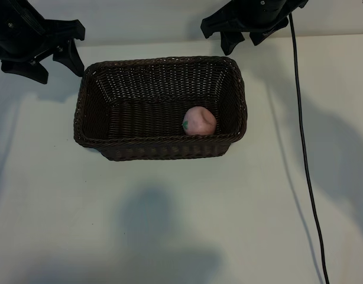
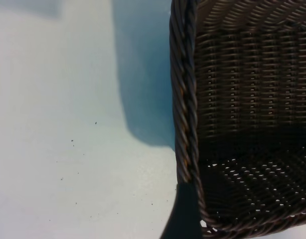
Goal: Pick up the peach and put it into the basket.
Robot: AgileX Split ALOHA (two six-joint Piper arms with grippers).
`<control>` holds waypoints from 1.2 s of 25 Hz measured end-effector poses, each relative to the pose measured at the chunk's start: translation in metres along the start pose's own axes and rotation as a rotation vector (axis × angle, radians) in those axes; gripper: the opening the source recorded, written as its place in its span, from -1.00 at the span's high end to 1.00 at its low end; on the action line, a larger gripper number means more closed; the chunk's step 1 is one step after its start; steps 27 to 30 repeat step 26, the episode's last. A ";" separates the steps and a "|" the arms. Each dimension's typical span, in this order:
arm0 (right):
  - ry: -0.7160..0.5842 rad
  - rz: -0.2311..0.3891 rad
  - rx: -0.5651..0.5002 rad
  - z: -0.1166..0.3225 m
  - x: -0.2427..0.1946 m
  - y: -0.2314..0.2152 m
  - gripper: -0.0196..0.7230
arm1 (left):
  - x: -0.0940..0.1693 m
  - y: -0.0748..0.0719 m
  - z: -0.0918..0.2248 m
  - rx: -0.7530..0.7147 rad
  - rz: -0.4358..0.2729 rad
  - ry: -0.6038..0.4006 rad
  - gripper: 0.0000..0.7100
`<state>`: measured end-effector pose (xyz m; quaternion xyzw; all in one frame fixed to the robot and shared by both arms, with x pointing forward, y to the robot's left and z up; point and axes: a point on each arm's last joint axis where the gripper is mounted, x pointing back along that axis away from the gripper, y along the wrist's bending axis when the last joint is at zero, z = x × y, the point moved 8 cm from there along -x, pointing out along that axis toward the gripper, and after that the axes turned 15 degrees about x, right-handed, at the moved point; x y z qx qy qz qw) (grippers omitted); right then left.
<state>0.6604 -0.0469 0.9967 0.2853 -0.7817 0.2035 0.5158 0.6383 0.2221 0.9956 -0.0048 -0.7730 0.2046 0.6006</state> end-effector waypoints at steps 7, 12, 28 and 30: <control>-0.001 -0.005 -0.002 0.000 0.000 0.001 -0.48 | 0.000 0.000 0.000 0.000 0.000 0.000 -0.66; -0.003 -0.016 -0.006 -0.001 0.000 0.003 -0.44 | 0.000 0.000 0.000 0.000 0.000 0.000 -0.66; -0.004 -0.018 -0.008 -0.001 0.000 0.003 -0.19 | 0.000 0.000 0.000 0.000 0.000 0.000 -0.66; -0.004 -0.018 -0.008 -0.001 0.000 0.003 -0.19 | 0.000 0.000 0.000 0.000 0.000 0.000 -0.66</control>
